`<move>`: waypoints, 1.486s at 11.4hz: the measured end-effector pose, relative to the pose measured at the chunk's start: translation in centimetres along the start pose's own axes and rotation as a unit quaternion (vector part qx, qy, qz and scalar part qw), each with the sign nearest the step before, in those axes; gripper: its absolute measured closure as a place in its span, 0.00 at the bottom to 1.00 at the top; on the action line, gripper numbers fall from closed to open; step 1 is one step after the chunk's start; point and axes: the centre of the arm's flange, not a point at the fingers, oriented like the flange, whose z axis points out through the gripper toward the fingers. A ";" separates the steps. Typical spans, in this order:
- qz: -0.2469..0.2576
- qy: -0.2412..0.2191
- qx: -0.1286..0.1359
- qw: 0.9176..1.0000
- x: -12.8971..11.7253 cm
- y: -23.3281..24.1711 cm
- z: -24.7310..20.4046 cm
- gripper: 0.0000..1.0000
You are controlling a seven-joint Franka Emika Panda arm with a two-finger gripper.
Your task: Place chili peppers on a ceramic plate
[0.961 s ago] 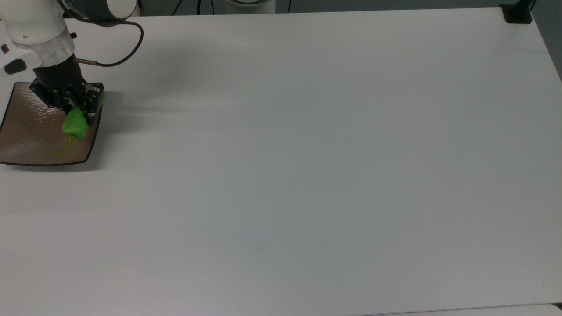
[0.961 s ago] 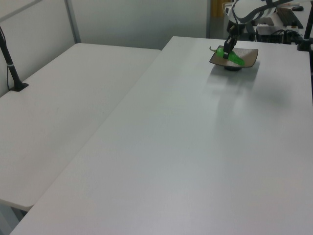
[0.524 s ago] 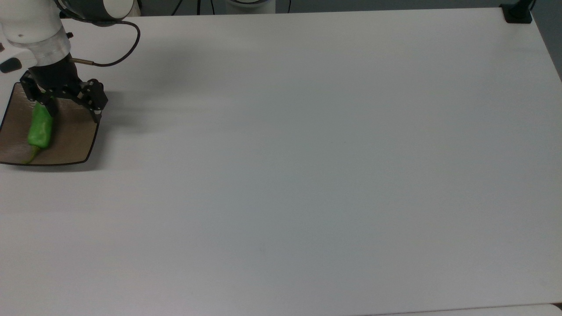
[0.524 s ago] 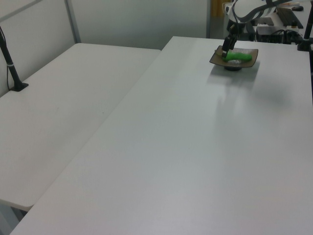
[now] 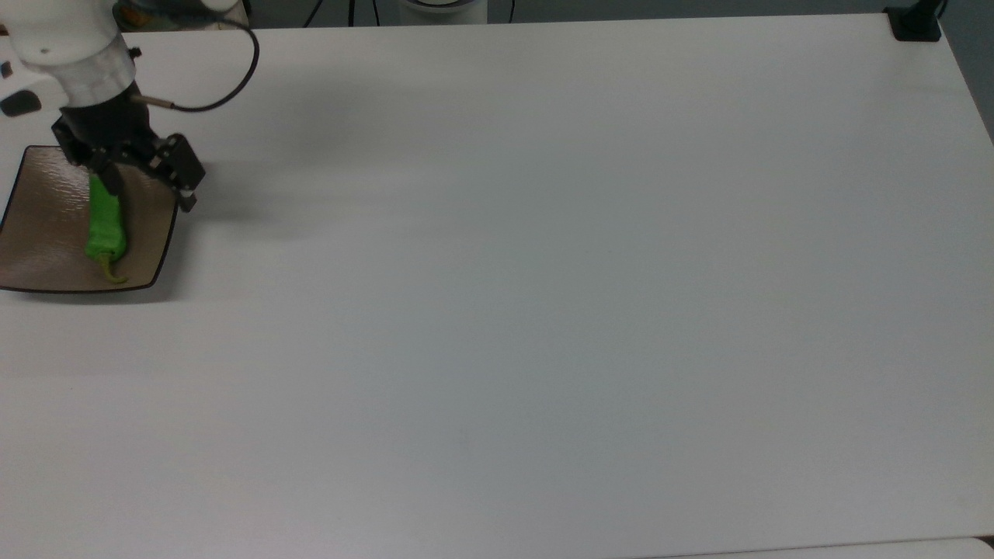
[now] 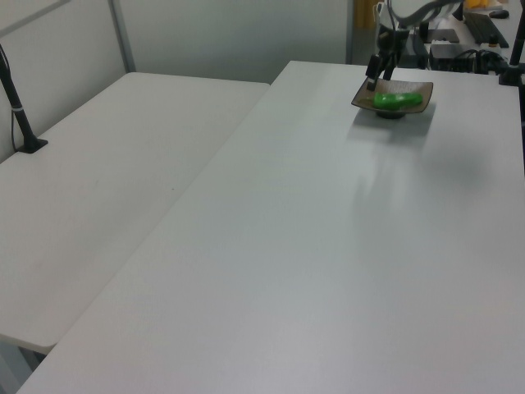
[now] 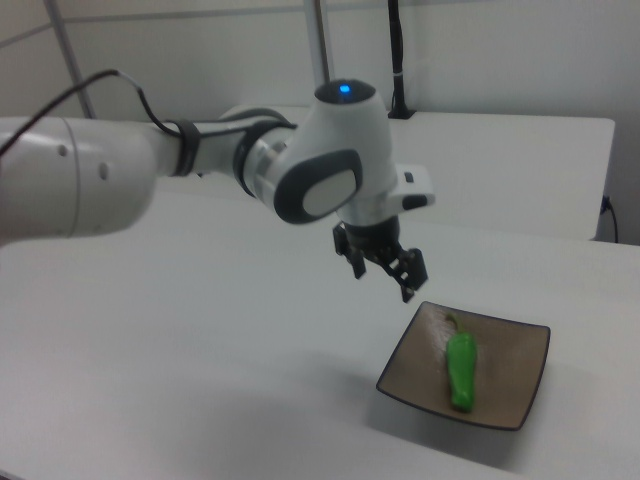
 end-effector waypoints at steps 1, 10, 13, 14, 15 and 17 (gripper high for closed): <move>-0.001 -0.009 0.008 1.000 -0.3 -1.2 -2.1 0.00; -0.039 -0.032 0.057 0.997 -4.4 -13.1 -15.4 0.00; -0.052 -0.033 0.060 0.996 -4.7 -16.9 -15.8 0.00; -0.064 -0.033 0.054 0.996 -4.9 -18.0 -15.9 0.00; -0.079 -0.035 0.037 0.996 -5.1 -18.9 -15.9 0.00; -0.106 -0.041 0.005 0.994 -5.8 -20.8 -15.5 0.00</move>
